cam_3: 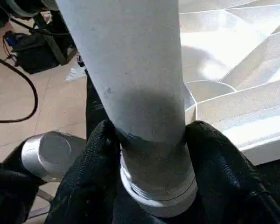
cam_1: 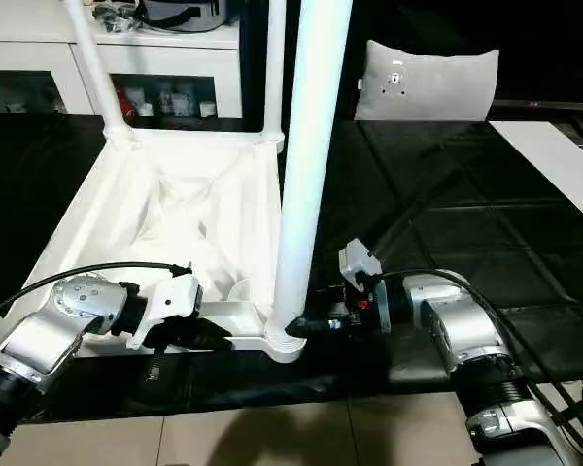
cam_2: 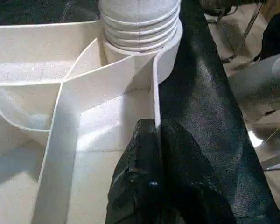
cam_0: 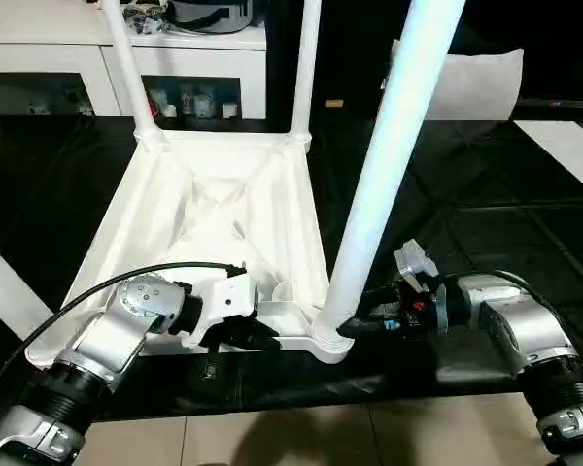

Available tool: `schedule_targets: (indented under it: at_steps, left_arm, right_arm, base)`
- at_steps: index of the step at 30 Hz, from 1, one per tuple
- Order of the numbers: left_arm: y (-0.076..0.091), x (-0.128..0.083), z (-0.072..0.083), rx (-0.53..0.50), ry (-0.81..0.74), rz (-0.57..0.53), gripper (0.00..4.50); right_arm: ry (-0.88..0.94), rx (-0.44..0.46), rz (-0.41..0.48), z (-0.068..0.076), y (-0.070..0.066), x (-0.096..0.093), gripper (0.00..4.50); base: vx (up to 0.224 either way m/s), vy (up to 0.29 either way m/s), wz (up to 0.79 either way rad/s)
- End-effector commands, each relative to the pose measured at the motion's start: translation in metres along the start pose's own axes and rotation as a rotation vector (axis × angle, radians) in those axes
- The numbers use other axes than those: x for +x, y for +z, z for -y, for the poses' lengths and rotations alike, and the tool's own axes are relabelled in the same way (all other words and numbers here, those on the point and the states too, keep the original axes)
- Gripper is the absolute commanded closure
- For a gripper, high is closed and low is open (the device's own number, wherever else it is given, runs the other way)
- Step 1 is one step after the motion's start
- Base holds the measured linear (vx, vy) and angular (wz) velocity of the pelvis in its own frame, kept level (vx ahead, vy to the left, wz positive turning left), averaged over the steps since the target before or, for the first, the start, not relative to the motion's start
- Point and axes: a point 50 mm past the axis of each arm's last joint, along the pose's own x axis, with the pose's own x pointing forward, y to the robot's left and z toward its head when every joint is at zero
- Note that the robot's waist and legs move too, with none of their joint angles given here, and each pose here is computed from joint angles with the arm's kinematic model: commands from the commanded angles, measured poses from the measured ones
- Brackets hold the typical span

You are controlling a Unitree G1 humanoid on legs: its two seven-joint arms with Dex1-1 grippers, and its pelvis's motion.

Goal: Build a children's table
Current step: Rotate leg to tighten

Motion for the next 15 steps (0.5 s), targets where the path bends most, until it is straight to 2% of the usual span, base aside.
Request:
schedule_targets:
  at_steps: [1, 2, 6, 9, 11, 12, 15]
  left_arm:
    - [0.005, 0.010, 0.003, -0.002, -0.029, 0.015, 4.50]
    - [0.006, 0.011, 0.000, -0.032, 0.017, 0.019, 4.50]
    - [0.016, 0.024, -0.012, -0.167, 0.219, 0.087, 4.50]
    - [0.020, 0.028, -0.013, -0.191, 0.253, 0.103, 4.50]
    - [0.029, 0.041, -0.020, -0.252, 0.348, 0.139, 4.50]
    - [0.038, 0.052, -0.024, -0.282, 0.398, 0.169, 4.50]
    - [0.051, 0.067, -0.026, -0.283, 0.428, 0.203, 4.50]
  right_arm:
    - [0.046, 0.002, 0.072, -0.004, 0.008, 0.006, 2.57]
    - [0.006, 0.014, 0.084, -0.004, 0.008, 0.008, 2.57]
    - [-0.323, 0.098, 0.110, 0.012, 0.006, 0.023, 2.66]
    - [-0.391, 0.126, 0.123, 0.015, 0.005, 0.026, 2.86]
    - [-0.555, 0.200, 0.142, 0.024, 0.004, 0.035, 2.95]
    - [-0.668, 0.238, 0.154, 0.029, 0.004, 0.042, 3.13]
    - [-0.755, 0.235, 0.153, 0.033, 0.006, 0.049, 3.13]
  base:
    - [0.000, 0.000, 0.00]
    - [0.000, 0.000, 0.00]
    - [0.000, 0.000, 0.00]
    - [0.000, 0.000, 0.00]
    - [0.000, 0.000, 0.00]
    - [0.000, 0.000, 0.00]
    - [0.000, 0.000, 0.00]
